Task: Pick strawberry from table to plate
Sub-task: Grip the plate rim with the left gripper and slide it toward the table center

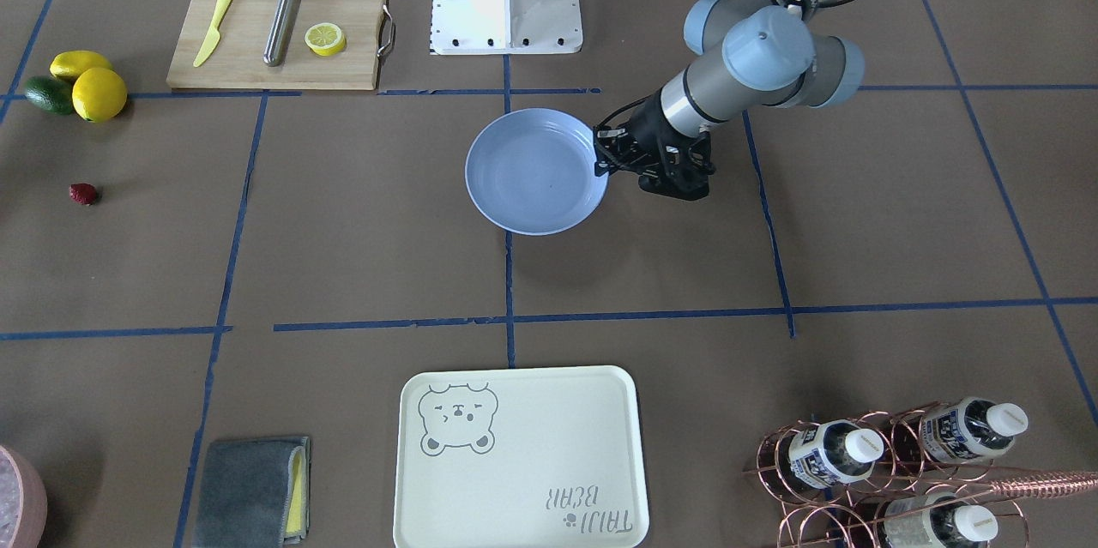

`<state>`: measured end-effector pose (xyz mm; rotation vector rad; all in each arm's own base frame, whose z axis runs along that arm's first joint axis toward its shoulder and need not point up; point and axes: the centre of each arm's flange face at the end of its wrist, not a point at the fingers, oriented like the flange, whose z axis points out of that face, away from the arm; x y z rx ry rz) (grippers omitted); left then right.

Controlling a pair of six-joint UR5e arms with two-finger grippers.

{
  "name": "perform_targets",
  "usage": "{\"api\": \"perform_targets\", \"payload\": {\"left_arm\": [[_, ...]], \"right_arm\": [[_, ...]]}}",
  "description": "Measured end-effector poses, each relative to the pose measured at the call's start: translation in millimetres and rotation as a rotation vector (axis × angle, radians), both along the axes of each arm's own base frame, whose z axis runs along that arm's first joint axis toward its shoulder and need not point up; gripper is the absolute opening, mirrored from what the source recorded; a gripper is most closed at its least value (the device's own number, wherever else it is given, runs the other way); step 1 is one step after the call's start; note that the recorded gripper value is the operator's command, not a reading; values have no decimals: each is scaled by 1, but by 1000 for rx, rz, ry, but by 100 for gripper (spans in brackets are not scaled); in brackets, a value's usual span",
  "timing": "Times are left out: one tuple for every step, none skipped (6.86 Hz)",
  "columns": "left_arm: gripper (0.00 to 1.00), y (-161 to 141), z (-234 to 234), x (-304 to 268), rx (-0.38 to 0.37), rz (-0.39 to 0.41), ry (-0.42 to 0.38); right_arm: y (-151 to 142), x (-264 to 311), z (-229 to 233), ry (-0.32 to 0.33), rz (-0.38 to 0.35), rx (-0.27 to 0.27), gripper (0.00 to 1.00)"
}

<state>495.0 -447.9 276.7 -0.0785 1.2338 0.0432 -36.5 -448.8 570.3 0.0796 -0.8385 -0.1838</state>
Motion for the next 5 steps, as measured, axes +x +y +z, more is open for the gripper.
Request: {"api": "perform_targets", "payload": {"left_arm": [[0,-3,0,20,15,-21,-1],[0,-1,3,34,31,-27,8],[0,2,7,41,36,-26,10],[0,3,10,45,38,-27,7],[0,3,13,47,39,-30,3]], "right_arm": [[0,0,0,0,0,0,100],[0,0,-1,0,0,2,100],[-1,0,-2,-1,-1,5,100],[-2,-1,-3,-2,-1,7,100],[-2,-1,-4,-2,-1,9,100]]}}
